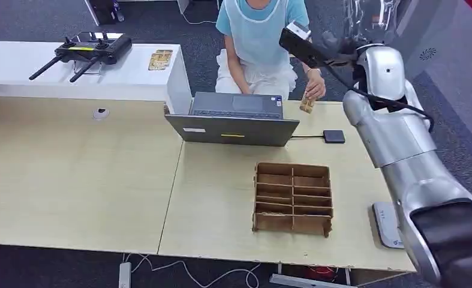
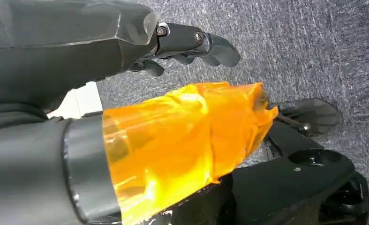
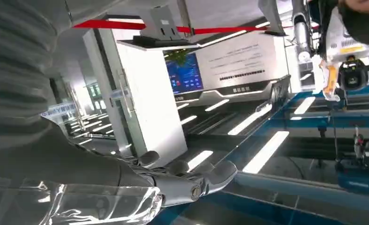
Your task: Pass the card to the sensor for recognition and then transmit it.
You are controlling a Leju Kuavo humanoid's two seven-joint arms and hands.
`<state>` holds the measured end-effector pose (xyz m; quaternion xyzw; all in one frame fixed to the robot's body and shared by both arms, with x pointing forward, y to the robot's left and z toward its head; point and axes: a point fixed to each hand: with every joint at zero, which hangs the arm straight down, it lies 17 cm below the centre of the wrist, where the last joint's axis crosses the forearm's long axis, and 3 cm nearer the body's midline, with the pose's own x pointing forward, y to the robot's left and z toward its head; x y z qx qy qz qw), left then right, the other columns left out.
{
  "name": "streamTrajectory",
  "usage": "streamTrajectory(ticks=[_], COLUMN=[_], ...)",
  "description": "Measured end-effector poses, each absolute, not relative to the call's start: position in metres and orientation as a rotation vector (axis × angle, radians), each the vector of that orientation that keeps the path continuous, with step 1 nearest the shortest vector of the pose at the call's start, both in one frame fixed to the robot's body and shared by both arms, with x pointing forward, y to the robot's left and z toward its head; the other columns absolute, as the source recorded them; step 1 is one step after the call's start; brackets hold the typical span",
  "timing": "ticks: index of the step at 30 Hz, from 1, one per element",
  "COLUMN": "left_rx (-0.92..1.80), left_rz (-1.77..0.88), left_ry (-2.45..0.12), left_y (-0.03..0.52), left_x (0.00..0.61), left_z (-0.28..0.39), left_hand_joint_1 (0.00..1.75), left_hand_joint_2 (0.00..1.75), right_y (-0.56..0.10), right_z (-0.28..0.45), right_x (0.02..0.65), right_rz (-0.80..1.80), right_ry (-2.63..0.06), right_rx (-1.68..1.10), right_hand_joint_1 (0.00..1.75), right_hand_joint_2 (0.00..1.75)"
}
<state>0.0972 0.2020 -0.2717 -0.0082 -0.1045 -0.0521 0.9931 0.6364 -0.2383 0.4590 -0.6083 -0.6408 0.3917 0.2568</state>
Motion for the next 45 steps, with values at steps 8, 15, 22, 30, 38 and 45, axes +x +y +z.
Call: streamTrajectory(ticks=[8,15,22,30,38,45], left_rx=[-0.015,-0.013,-0.008,-0.001,0.002,0.001], left_rz=[-0.105,-0.088,-0.098,-0.106,-0.094,-0.086], left_ry=[-0.200,-0.199,-0.199,-0.197,-0.196,-0.197], left_y=[0.203,0.206,0.207,0.208,0.208,0.208], left_x=[0.095,0.091,0.090,0.089,0.089,0.090], left_z=[-0.272,-0.273,-0.273,-0.274,-0.274,-0.274], left_hand_joint_1=[0.00,0.00,0.00,0.00,0.00,0.00], left_hand_joint_2=[0.00,0.00,0.00,0.00,0.00,0.00], right_y=[-0.248,-0.281,-0.296,-0.302,-0.306,-0.307], right_z=[0.423,0.373,0.347,0.333,0.328,0.329], right_x=[0.655,0.667,0.670,0.670,0.668,0.668], right_rz=[1.088,1.091,1.098,1.098,1.070,1.068], right_ry=[-1.635,-1.492,-1.427,-1.400,-1.410,-1.419], right_rx=[-1.589,-1.530,-1.496,-1.474,-1.463,-1.465], right_hand_joint_1=[0.00,0.00,0.00,0.00,1.75,1.75], right_hand_joint_2=[1.75,1.75,1.75,1.75,1.75,1.75])
